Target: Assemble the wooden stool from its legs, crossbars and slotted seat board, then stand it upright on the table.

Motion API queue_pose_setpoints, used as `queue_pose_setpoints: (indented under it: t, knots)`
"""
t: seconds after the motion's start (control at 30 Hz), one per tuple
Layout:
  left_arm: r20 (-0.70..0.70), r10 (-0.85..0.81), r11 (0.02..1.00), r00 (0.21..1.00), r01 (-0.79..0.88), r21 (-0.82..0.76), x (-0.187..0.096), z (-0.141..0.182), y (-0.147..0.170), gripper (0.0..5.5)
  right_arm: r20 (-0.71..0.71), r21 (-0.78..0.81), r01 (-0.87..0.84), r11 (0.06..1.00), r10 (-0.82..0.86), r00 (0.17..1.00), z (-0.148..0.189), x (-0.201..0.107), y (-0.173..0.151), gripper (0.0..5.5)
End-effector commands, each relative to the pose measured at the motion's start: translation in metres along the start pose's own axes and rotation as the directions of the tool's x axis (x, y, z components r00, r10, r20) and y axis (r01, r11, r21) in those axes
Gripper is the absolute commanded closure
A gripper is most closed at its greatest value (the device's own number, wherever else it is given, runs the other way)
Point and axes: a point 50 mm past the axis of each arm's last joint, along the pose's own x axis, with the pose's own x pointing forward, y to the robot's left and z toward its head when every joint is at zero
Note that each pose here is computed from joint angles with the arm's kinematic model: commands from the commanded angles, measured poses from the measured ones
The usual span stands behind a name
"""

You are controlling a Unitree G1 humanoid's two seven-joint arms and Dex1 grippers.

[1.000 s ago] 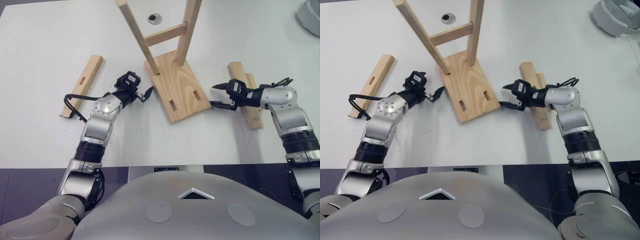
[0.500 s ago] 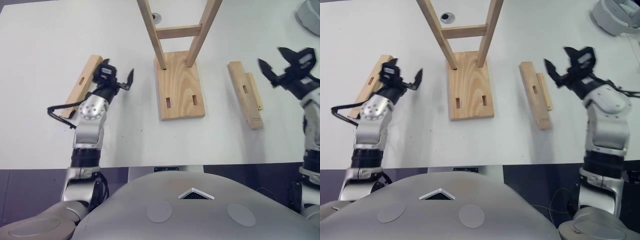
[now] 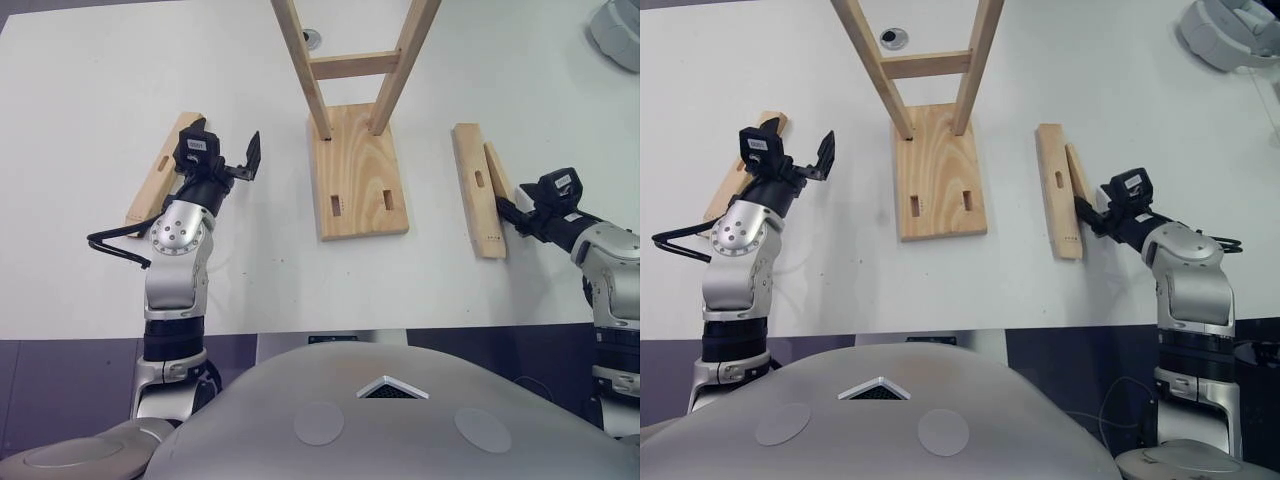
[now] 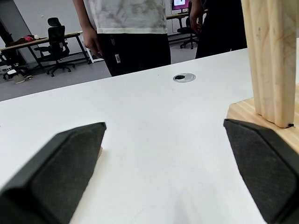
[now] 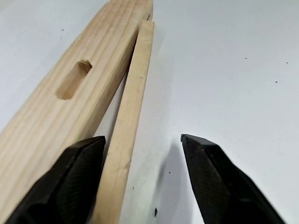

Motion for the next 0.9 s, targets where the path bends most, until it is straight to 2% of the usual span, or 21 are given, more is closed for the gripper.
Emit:
queue_pose_setpoints:
  t: [0.03, 0.23, 0.43, 0.6, 0.67, 0.73, 0.8, 0.83, 0.9]
  knots:
    - [0.020, 0.005, 1.000, 1.000, -0.005, 0.014, 0.002, 0.009, 0.000, 0.85, -0.054, 0.041, 0.050, 0.998, -0.048, 0.997, -0.002, 0.001, -0.002, 2.78]
    - [0.048, -0.007, 1.000, 0.999, 0.007, -0.006, -0.002, 0.020, -0.005, 0.85, 0.053, 0.107, 0.018, 0.994, -0.024, 0.998, 0.011, 0.003, 0.004, 3.80]
    - [0.064, -0.007, 0.999, 0.998, 0.010, -0.040, 0.000, 0.028, -0.006, 0.85, 0.089, 0.107, 0.046, 0.993, -0.056, 0.994, 0.019, 0.008, 0.003, 5.01]
    - [0.081, -0.021, 0.998, 0.997, 0.025, -0.058, 0.002, 0.035, -0.008, 0.85, 0.068, 0.131, 0.055, 0.990, -0.064, 0.996, 0.020, 0.010, 0.002, 5.08]
    - [0.113, -0.031, 0.998, 0.993, 0.037, -0.057, 0.002, 0.047, -0.009, 0.85, 0.182, 0.126, 0.072, 0.989, -0.094, 0.979, 0.038, 0.006, -0.004, 5.08]
    - [0.241, -0.092, 0.979, 0.966, 0.132, -0.155, 0.002, 0.077, -0.018, 0.85, 0.414, 0.100, 0.049, 0.994, -0.086, 0.906, 0.082, -0.007, -0.008, 5.08]
    - [0.468, -0.214, 0.884, 0.858, 0.374, -0.281, -0.010, 0.120, -0.031, 0.85, 0.645, 0.082, -0.079, 0.994, 0.008, 0.764, 0.138, -0.032, -0.004, 5.08]
    - [0.568, -0.251, 0.805, 0.784, 0.495, -0.328, -0.017, 0.138, -0.033, 0.85, 0.730, 0.072, -0.181, 0.981, 0.071, 0.679, 0.163, -0.045, -0.001, 5.08]
    - [0.680, -0.304, 0.662, 0.667, 0.662, -0.353, -0.021, 0.163, -0.033, 0.85, 0.825, -0.004, -0.387, 0.922, 0.222, 0.520, 0.198, -0.062, 0.013, 5.08]
